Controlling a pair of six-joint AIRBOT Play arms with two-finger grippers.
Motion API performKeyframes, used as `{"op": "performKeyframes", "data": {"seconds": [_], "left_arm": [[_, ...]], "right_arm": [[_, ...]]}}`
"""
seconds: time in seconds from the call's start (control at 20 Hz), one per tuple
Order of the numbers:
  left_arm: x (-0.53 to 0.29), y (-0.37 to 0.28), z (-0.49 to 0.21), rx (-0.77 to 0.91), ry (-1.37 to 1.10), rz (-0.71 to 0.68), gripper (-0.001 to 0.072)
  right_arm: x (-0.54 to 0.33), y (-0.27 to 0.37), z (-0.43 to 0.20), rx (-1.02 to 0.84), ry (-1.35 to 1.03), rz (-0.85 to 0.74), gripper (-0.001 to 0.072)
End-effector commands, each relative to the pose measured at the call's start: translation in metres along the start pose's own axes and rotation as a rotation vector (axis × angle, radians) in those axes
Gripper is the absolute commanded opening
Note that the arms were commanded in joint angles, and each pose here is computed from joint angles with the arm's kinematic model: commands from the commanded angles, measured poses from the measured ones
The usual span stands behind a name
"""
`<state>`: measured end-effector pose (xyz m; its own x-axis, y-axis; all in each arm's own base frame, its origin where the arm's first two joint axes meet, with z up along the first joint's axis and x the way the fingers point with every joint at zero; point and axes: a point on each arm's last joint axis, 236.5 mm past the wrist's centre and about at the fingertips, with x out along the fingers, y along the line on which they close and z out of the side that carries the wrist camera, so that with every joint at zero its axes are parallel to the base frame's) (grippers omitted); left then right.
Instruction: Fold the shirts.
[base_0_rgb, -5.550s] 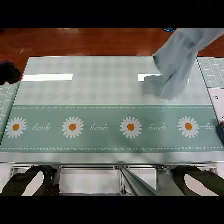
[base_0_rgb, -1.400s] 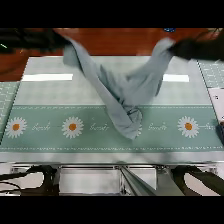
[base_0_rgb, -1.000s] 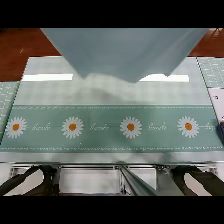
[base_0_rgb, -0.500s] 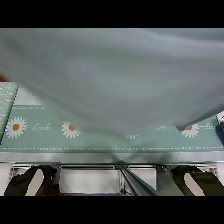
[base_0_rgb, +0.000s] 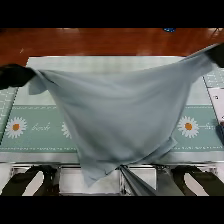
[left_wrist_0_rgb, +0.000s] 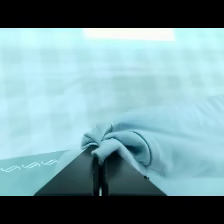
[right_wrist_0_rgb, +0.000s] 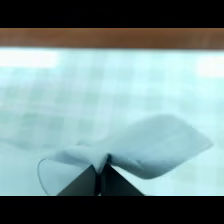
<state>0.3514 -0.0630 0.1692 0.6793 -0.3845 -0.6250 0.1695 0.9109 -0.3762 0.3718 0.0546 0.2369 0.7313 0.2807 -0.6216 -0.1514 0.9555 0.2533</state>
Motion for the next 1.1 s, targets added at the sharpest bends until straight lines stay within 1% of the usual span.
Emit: {"op": "performKeyframes", "data": {"seconds": [0.0, 0.15, 0.25, 0.35, 0.4, 0.45, 0.5, 0.55, 0.6, 0.65, 0.7, 0.75, 0.8, 0.95, 1.05], "left_arm": [[0.092, 0.057, -0.032, -0.139, 0.104, 0.058, 0.0018], [0.146, 0.086, -0.047, -0.205, 0.216, 0.070, 0.0018], [0.165, 0.095, -0.060, -0.231, 0.294, 0.063, 0.0018], [0.169, 0.103, -0.070, -0.256, 0.346, 0.059, 0.0018], [0.167, 0.107, -0.072, -0.265, 0.351, 0.063, 0.0018], [0.165, 0.109, -0.072, -0.273, 0.356, 0.064, 0.0018], [0.161, 0.111, -0.074, -0.281, 0.367, 0.063, 0.0018], [0.159, 0.111, -0.077, -0.286, 0.380, 0.059, 0.0018], [0.157, 0.110, -0.080, -0.286, 0.393, 0.054, 0.0018], [0.157, 0.109, -0.081, -0.286, 0.401, 0.050, 0.0018], [0.158, 0.107, -0.082, -0.283, 0.403, 0.048, 0.0018], [0.158, 0.105, -0.082, -0.279, 0.406, 0.045, 0.0018], [0.159, 0.102, -0.083, -0.274, 0.408, 0.042, 0.0018], [0.160, 0.093, -0.088, -0.260, 0.432, 0.027, 0.0018], [0.162, 0.087, -0.090, -0.249, 0.442, 0.019, 0.0018]], "right_arm": [[0.120, -0.014, -0.026, 0.162, 0.130, 0.107, 0.0021], [0.194, -0.020, -0.026, 0.291, 0.197, 0.183, 0.0021], [0.224, -0.022, -0.020, 0.337, 0.211, 0.216, 0.0021], [0.234, -0.037, -0.015, 0.391, 0.212, 0.201, 0.0027], [0.230, -0.046, -0.013, 0.403, 0.210, 0.192, 0.0144], [0.222, -0.055, -0.018, 0.407, 0.237, 0.187, 0.0330], [0.210, -0.065, -0.033, 0.397, 0.308, 0.176, 0.0401], [0.191, -0.081, -0.065, 0.357, 0.445, 0.137, 0.0400], [0.167, -0.103, -0.104, 0.322, 0.611, 0.060, 0.0394], [0.137, -0.125, -0.147, 0.316, 0.791, -0.047, 0.0394], [0.111, -0.140, -0.181, 0.326, 0.915, -0.142, 0.0394], [0.090, -0.150, -0.209, 0.339, 0.975, -0.210, 0.0394], [0.077, -0.149, -0.233, 0.358, 0.990, -0.228, 0.0394], [0.048, -0.139, -0.299, 0.456, 1.005, -0.240, 0.0394], [0.032, -0.127, -0.333, 0.525, 1.033, -0.208, 0.0395]]}}
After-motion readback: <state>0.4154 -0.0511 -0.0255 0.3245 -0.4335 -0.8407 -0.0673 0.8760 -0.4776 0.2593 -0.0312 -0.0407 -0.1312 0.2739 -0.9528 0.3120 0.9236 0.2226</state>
